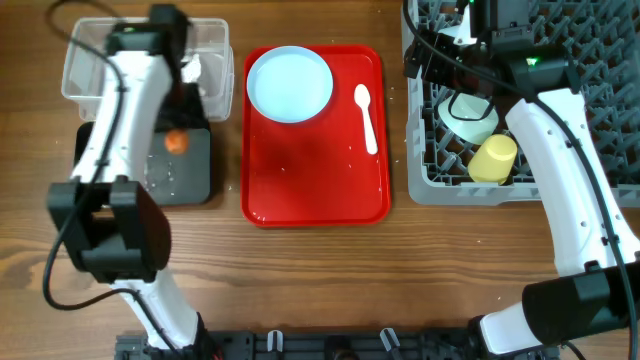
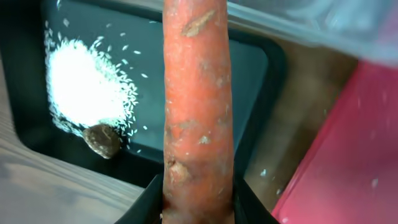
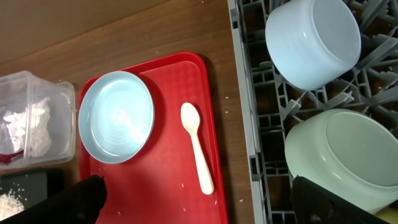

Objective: Sort waste into correct bins and load items into the dishwasher rack
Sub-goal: 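Carry the carrot left and drop it onto the black tray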

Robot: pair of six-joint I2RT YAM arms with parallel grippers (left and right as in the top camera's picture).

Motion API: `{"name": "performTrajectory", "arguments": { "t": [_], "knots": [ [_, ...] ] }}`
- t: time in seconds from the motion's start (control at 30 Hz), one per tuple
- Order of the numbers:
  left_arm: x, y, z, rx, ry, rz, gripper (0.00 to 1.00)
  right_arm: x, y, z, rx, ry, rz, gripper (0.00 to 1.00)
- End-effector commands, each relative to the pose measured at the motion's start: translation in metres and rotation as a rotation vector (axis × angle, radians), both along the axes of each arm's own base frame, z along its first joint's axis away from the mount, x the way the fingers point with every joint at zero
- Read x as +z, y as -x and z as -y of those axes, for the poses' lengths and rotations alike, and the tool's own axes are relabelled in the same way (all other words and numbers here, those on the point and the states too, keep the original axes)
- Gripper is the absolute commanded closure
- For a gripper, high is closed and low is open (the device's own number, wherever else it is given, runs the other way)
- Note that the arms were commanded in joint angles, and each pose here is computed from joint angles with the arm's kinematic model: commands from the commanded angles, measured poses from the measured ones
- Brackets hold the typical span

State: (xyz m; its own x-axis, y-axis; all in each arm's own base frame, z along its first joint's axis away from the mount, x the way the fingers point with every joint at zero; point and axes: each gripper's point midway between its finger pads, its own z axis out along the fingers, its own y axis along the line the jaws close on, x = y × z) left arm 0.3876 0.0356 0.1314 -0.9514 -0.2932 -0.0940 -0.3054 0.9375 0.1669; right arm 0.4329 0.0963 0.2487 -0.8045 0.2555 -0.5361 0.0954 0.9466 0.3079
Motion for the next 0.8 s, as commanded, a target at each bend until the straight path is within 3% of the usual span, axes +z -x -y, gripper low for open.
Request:
{"name": "performTrajectory", "arguments": {
  "t": [0.0,0.37,0.43,0.6,0.67,0.77],
  "knots": [
    [-0.013,0.009,-0.006,0.204,0.125,0.006,0.8,-0.008,-0.003,0.001,0.009,0.022,-0.01,0.02],
    [-0.101,0.034,-0.008,0.307,0.12,-0.03,0.77,-0.008,-0.002,0.002,0.009,0.023,-0.011,0.02],
    [-0.105,0.035,-0.007,0.307,0.12,-0.028,0.64,-0.008,-0.002,0.002,0.009,0.023,-0.011,0.02],
    [-0.106,0.036,-0.007,0.305,0.12,-0.032,0.13,-0.008,-0.002,0.002,0.009,0.023,-0.01,0.02],
    [-0.105,0.037,-0.007,0.293,0.12,-0.038,0.07,-0.008,-0.003,0.001,0.009,0.022,-0.009,0.02],
    [-0.091,0.034,-0.008,0.241,0.12,-0.029,0.07,-0.008,-0.003,0.001,0.01,0.023,-0.01,0.02]
  ]
}}
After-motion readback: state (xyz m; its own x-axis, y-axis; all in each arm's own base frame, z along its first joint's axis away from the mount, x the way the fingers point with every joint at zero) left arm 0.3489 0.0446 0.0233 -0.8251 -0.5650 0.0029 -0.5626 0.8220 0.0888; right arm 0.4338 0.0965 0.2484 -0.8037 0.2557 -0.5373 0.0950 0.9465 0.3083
